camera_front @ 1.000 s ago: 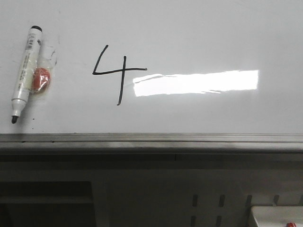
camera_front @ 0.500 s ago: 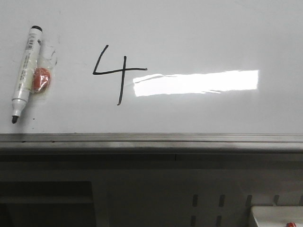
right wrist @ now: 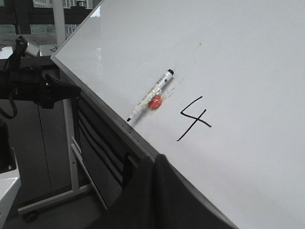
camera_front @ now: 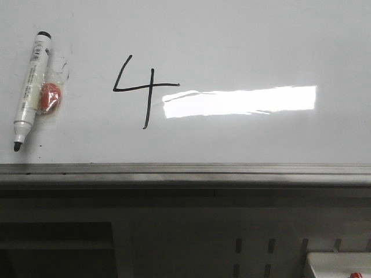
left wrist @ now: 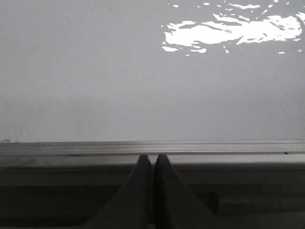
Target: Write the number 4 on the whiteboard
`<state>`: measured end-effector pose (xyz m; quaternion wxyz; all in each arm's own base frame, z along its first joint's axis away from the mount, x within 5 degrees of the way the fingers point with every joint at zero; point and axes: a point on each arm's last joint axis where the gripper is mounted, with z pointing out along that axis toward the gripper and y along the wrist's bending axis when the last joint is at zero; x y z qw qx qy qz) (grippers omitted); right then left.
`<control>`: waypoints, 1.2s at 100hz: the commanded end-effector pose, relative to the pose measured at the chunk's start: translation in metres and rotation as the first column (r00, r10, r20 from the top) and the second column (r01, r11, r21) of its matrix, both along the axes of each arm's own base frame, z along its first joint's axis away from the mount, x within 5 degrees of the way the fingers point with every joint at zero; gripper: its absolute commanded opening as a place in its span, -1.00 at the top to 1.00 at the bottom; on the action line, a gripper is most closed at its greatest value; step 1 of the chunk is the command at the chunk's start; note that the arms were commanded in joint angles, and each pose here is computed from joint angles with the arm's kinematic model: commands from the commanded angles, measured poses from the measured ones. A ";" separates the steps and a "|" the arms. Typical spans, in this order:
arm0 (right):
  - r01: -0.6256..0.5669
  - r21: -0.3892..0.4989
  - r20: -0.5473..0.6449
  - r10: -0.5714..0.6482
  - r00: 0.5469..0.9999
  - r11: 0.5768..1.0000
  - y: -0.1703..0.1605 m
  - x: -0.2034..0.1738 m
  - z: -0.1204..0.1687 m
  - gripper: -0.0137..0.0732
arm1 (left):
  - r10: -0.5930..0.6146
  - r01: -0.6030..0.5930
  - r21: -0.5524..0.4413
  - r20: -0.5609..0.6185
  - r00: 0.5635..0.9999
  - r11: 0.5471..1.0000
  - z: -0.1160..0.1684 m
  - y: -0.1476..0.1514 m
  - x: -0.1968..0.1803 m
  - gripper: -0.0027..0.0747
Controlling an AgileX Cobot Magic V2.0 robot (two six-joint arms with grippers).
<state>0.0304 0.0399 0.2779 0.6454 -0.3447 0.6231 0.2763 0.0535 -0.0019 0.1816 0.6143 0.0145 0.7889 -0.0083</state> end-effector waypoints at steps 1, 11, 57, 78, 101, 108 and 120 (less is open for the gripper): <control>0.009 0.060 0.068 -0.013 0.998 0.998 -0.001 0.000 0.015 0.84 | 0.002 -0.002 -0.008 0.044 0.999 1.000 -0.005 0.000 0.000 0.98; 0.009 0.060 0.068 -0.013 0.998 0.998 -0.001 0.000 0.015 0.84 | 0.002 -0.002 -0.008 0.044 0.999 1.000 -0.005 0.000 0.000 0.98; 0.009 0.060 0.068 -0.013 0.998 0.998 -0.001 0.000 0.015 0.84 | 0.002 -0.002 -0.008 0.044 0.999 1.000 -0.005 0.000 0.000 0.98; 0.009 0.060 0.068 -0.013 0.998 0.998 -0.001 0.000 0.015 0.84 | 0.002 -0.002 -0.008 0.044 0.999 1.000 -0.005 0.000 0.000 0.98; 0.111 0.085 0.105 -0.119 0.987 0.990 -0.004 0.004 0.015 0.84 | 0.002 -0.002 -0.008 0.044 0.999 1.000 -0.005 0.000 0.000 0.98; 0.190 0.112 0.125 -0.203 0.971 0.975 -0.006 0.009 0.012 0.84 | 0.002 -0.002 -0.008 0.044 0.999 1.000 -0.005 0.000 0.000 0.98; 0.356 0.160 0.162 -0.380 0.911 0.921 -0.012 0.018 0.001 0.84 | 0.002 -0.002 -0.008 0.044 0.999 1.000 -0.005 0.000 0.000 0.98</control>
